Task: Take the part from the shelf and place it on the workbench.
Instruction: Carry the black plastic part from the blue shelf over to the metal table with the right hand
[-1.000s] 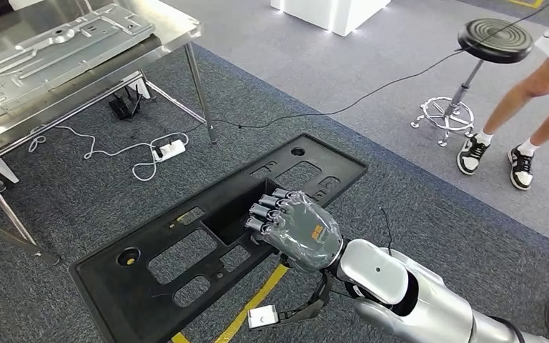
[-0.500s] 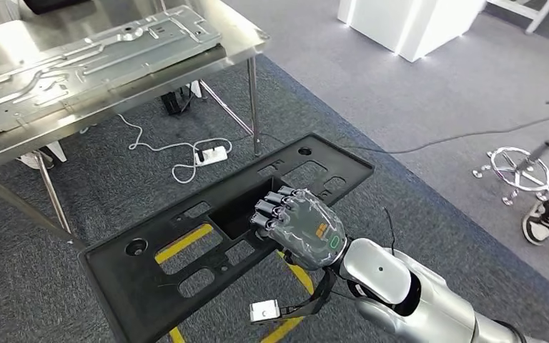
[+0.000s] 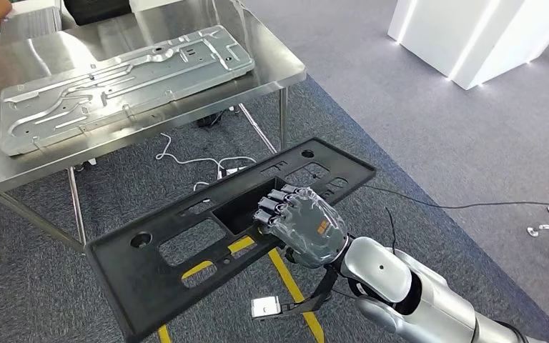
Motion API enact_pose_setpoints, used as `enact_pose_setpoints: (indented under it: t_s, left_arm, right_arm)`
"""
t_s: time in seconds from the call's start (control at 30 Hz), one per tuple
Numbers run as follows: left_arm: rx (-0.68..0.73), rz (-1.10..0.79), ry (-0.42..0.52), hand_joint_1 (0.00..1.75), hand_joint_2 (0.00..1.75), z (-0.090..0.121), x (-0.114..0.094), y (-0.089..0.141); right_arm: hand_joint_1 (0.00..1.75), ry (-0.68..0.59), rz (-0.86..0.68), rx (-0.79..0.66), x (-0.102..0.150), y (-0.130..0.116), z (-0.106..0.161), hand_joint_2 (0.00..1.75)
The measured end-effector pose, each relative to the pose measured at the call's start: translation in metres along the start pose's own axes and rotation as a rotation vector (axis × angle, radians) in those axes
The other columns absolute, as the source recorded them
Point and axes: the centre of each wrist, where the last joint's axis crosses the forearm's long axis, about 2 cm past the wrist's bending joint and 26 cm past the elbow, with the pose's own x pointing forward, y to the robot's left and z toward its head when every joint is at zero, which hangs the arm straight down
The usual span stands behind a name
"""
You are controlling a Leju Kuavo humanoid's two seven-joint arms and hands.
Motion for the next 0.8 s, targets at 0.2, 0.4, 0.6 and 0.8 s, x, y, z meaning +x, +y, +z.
enact_pose_setpoints:
  t_s: [0.2,0.4,0.6,0.8]
  left_arm:
    - [0.003,0.001,0.002,0.0,1.75,0.001,-0.001,0.002]
    - [0.006,-0.001,-0.015,0.0,1.75,-0.001,0.008,0.005]
    - [-0.003,0.005,0.001,0.0,1.75,0.001,0.002,0.004]
    - [-0.005,0.002,-0.004,0.0,1.75,0.0,0.005,0.005]
  right_arm:
    - [1.75,-0.003,0.002,-0.003,0.0,-0.001,-0.002,1.75]
    - [1.75,0.0,0.005,-0.002,-0.002,-0.005,-0.006,1.75]
    - [1.75,0.027,-0.006,0.082,-0.012,-0.004,-0.006,1.75]
    - [1.75,0.066,0.049,0.136,-0.047,-0.027,-0.012,1.75]
